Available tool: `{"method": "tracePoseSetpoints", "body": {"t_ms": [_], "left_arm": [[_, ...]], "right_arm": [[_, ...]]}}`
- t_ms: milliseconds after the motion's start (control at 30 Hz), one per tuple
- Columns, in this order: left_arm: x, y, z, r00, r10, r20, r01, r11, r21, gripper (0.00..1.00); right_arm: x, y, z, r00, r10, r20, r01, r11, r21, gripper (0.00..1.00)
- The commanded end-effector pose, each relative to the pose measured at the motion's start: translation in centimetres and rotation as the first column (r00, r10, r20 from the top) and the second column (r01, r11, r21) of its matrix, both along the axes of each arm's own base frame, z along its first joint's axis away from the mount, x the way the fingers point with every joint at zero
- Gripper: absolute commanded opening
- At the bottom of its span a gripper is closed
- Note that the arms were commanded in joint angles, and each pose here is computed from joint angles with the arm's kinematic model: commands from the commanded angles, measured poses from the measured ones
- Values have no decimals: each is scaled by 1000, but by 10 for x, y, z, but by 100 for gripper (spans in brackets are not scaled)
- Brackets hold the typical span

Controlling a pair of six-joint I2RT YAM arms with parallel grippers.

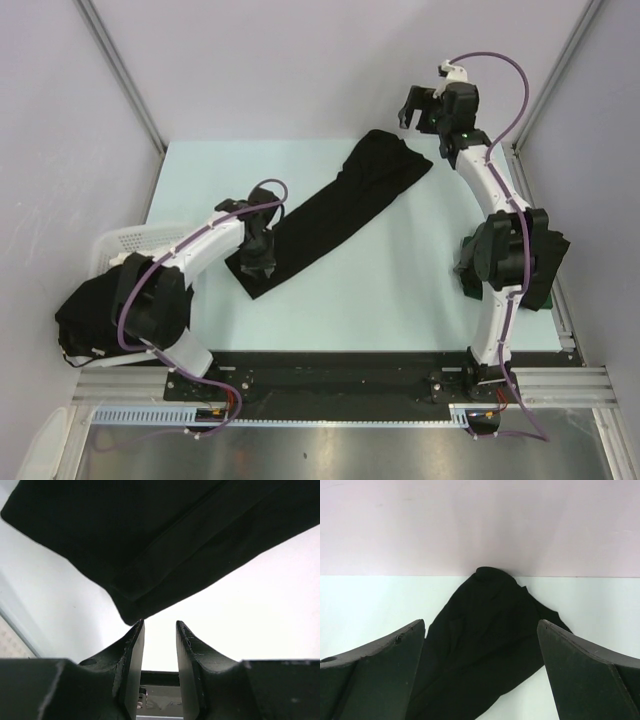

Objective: Fold and stack the t-shirts
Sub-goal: Rotate the tshirt 90 degrees

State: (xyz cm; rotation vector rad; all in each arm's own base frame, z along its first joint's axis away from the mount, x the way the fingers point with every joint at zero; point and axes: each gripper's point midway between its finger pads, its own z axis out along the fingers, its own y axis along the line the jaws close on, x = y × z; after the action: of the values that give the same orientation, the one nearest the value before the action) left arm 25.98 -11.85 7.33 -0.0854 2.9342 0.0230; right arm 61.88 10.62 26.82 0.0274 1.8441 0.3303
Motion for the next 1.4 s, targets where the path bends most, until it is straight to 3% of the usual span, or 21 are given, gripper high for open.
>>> {"method": "tracePoseSetpoints", "body": {"t_ms": [0, 533, 1100, 1367], "left_arm": [[-7, 7, 12, 999, 33, 41, -34, 999, 20, 37], [-26, 8, -34, 998, 69, -1, -68, 986, 149, 39], [-14, 17, -10, 997, 49, 53, -61, 963, 263, 39], [-26, 18, -33, 997, 73, -5, -69, 962, 265, 40]], "right_arm": [[-19, 1, -13, 997, 28, -68, -30, 999, -18, 100], [-40, -30, 14, 999, 6, -35, -4, 999, 35, 100], [-47, -40, 10, 999, 5, -42, -2, 997, 78, 100], [-51, -41, 9, 999, 12, -45, -8, 997, 83, 100]]}}
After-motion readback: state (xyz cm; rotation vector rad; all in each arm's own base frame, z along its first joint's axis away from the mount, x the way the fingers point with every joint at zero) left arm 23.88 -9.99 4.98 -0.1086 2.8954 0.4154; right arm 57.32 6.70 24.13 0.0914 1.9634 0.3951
